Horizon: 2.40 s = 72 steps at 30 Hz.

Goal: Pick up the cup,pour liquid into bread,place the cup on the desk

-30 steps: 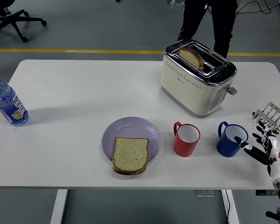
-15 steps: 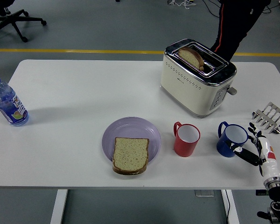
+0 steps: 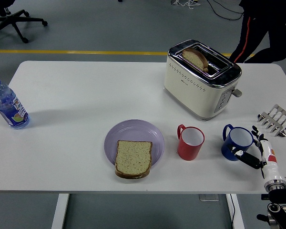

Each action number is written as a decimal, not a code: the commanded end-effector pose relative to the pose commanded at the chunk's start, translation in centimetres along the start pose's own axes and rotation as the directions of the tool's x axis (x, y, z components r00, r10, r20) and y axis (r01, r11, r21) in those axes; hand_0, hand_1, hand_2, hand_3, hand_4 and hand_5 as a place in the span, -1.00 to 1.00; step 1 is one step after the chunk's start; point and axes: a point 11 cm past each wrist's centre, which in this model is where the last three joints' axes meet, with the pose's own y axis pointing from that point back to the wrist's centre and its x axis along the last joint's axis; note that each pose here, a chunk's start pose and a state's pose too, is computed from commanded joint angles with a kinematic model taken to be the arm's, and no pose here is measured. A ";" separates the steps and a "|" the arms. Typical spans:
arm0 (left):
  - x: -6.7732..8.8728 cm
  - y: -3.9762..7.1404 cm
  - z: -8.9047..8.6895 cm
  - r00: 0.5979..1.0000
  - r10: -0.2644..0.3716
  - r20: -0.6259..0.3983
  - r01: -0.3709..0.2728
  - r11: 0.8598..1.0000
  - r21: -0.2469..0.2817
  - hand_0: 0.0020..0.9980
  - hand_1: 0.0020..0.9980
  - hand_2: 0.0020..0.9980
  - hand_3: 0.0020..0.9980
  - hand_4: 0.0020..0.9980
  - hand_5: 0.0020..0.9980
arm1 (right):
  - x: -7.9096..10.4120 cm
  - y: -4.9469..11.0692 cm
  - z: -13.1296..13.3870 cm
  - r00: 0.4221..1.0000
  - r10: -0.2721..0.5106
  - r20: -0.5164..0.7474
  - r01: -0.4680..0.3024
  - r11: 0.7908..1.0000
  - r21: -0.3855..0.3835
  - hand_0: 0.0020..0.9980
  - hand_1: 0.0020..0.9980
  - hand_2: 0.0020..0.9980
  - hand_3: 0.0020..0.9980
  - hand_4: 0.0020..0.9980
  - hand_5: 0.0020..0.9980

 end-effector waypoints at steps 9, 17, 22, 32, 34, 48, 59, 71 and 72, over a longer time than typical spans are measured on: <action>-0.1 0.0 -0.2 1.000 -0.003 0.006 0.003 1.000 0.005 0.36 0.49 0.51 0.30 -0.18 1.00 | -0.2 -0.2 0.3 1.000 0.009 -0.004 -0.009 1.000 -0.002 0.95 0.74 0.92 1.00 1.00 -0.55; -0.1 0.0 -0.2 1.000 -0.003 0.005 0.003 1.000 0.003 0.36 0.49 0.51 0.30 -0.18 1.00 | -0.3 -0.7 0.3 1.000 0.011 -0.003 -0.011 1.000 -0.006 0.94 0.73 0.91 0.99 1.00 -0.56; -0.1 0.0 0.0 1.000 -0.002 0.002 0.002 1.000 0.000 0.36 0.49 0.51 0.30 -0.18 1.00 | -0.3 -0.9 0.1 1.000 0.013 -0.004 -0.013 1.000 -0.003 0.93 0.73 0.91 0.99 1.00 -0.56; 0.0 0.0 0.2 1.000 -0.001 0.000 0.001 1.000 -0.004 0.36 0.49 0.51 0.30 -0.18 1.00 | -0.5 -1.4 0.3 1.000 0.018 -0.005 -0.018 1.000 -0.011 0.93 0.72 0.89 0.99 1.00 -0.56; 0.0 0.0 0.2 1.000 -0.001 0.001 0.001 1.000 -0.004 0.36 0.49 0.51 0.30 -0.18 1.00 | -0.5 -1.5 0.3 1.000 0.019 -0.003 -0.019 1.000 -0.012 0.92 0.71 0.87 0.98 1.00 -0.55; 0.1 0.0 0.4 1.000 0.001 -0.001 -0.001 1.000 -0.007 0.36 0.49 0.51 0.30 -0.18 1.00 | -0.4 -1.7 0.2 0.999 0.041 0.032 -0.040 0.999 -0.006 0.82 0.54 0.66 0.80 1.00 -0.56; 0.0 0.0 0.4 1.000 0.001 0.000 -0.001 1.000 -0.008 0.36 0.49 0.51 0.30 -0.18 1.00 | -0.6 -1.8 0.5 0.999 0.040 0.009 -0.040 0.999 -0.018 0.66 0.43 0.54 0.68 0.97 -0.59; 0.0 0.0 0.5 1.000 0.000 0.001 0.000 1.000 -0.008 0.36 0.49 0.51 0.30 -0.18 1.00 | -0.4 -1.9 0.6 0.998 0.059 0.011 -0.059 0.998 -0.020 0.45 0.32 0.48 0.65 0.91 -0.62; 0.0 0.0 0.5 1.000 -0.001 0.001 0.001 1.000 -0.008 0.36 0.49 0.51 0.30 -0.18 1.00 | -0.4 -1.9 0.6 0.998 0.061 0.011 -0.061 0.998 -0.021 0.45 0.32 0.48 0.65 0.91 -0.62</action>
